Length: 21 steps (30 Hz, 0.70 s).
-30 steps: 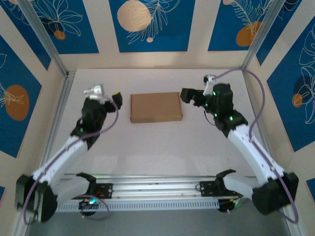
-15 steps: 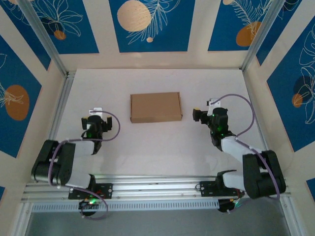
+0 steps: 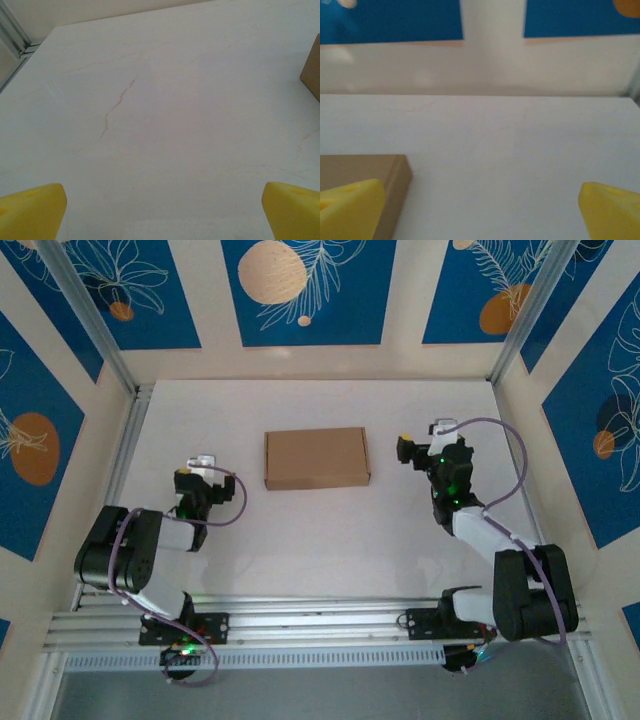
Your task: Fold the paper box
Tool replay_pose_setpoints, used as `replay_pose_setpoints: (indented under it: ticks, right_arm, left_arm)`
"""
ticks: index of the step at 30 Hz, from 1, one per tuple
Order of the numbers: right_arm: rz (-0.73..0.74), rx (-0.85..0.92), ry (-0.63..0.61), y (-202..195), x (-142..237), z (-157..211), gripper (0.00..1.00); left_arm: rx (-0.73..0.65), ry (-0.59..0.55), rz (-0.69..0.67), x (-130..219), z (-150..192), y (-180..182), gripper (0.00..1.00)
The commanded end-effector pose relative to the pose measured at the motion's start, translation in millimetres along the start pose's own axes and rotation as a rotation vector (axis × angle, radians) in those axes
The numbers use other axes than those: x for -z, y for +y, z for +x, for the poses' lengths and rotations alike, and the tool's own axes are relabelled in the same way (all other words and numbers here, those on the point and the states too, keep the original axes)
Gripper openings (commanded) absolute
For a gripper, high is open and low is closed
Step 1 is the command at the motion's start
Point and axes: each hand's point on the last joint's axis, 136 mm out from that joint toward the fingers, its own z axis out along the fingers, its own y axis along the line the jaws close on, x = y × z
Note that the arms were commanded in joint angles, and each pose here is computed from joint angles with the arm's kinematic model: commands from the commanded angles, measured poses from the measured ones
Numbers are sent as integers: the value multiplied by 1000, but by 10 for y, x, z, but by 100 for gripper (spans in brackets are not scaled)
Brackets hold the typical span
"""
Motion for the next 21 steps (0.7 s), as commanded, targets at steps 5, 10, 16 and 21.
replay_pose_setpoints:
  ticks: [5,10,16,21]
  right_arm:
    - [-72,-66,-48,-125,31,806,99]
    - [-127,-37,158,-3,-184,906,99]
    - [-136,-38,153,3,-191,903,99]
    - [-128,-20,145,27,-186,895,99]
  left_arm:
    - [10,-49,15,-34,-161,12,100]
    - [34,-34,26,-57,-145,42,100]
    - [36,-35,27,-58,-149,48,100]
    - [39,-44,16,-33,-150,69,100]
